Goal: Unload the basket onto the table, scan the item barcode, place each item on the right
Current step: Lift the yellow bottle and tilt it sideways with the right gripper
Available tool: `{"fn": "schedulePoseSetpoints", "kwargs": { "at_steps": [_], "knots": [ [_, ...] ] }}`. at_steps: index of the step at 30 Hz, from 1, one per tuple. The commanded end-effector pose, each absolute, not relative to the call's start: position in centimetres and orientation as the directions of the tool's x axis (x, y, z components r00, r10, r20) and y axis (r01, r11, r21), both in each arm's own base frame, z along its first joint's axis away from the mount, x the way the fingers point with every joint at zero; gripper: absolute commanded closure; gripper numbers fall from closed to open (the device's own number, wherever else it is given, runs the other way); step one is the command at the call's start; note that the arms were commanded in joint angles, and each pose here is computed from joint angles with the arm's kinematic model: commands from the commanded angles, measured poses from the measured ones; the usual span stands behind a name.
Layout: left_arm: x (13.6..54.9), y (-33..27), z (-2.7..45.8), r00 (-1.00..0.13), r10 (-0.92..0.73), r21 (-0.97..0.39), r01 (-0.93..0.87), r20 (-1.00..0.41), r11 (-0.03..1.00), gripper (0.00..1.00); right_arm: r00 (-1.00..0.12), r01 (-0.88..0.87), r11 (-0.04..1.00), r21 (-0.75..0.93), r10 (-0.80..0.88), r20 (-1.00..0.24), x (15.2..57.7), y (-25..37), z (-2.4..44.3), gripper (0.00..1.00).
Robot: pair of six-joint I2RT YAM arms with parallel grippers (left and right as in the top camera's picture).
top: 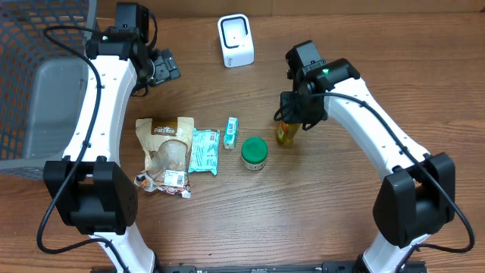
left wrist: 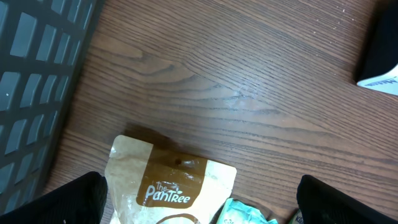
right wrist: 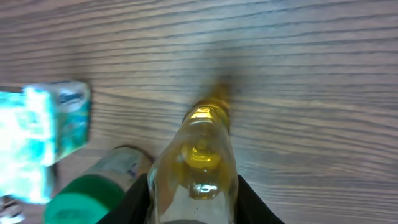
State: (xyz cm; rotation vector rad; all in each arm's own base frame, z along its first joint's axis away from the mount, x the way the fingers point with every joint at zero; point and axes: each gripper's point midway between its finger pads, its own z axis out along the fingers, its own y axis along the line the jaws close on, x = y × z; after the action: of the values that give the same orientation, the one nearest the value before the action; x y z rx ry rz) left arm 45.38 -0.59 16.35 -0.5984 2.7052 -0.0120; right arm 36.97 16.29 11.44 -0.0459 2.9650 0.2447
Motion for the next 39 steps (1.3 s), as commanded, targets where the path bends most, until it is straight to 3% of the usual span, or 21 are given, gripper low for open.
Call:
{"fn": "schedulePoseSetpoints", "kwargs": {
  "at_steps": [1,8,12,14,17,19,39],
  "knots": [
    [45.7,-0.7,17.6,-0.827,-0.418,-0.109,-0.409,-0.376,0.906,0.00,-0.980,-0.041,0.960,0.278,0.015,-0.198,38.0,17.0,14.2,0.91],
    [45.7,-0.7,17.6,-0.827,-0.418,-0.109,-0.409,-0.376,0.906,0.00,-0.985,-0.023,0.804,0.594,0.085,-0.153,37.7,17.3,18.9,0.91],
    [45.7,-0.7,17.6,-0.827,-0.418,-0.109,-0.409,-0.376,0.906,0.00,-0.980,-0.176,0.607,0.775,-0.038,-0.193,36.1,19.0,22.4,0.91],
    [45.7,-0.7,17.6,-0.827,-0.418,-0.109,-0.409,-0.376,0.906,0.00,-0.965,-0.261,0.456,0.851,-0.109,-0.237,34.7,20.1,24.6,0.91],
    [45.7,-0.7,17.6,-0.827,-0.418,-0.109,-0.409,-0.376,0.906,0.00,-0.950,-0.306,0.275,0.911,-0.150,-0.274,32.9,21.2,27.3,0.89],
    [45.7,-0.7,17.6,-0.827,-0.418,-0.109,-0.409,-0.376,0.906,0.00,-0.951,-0.297,0.219,0.929,-0.152,-0.269,32.4,21.4,28.2,0.87],
    [45.7,-0.7,17.6,-0.827,-0.418,-0.109,-0.409,-0.376,0.906,0.00,-0.963,-0.251,0.226,0.941,-0.154,-0.220,31.8,21.3,28.0,0.84]
  ]
}}
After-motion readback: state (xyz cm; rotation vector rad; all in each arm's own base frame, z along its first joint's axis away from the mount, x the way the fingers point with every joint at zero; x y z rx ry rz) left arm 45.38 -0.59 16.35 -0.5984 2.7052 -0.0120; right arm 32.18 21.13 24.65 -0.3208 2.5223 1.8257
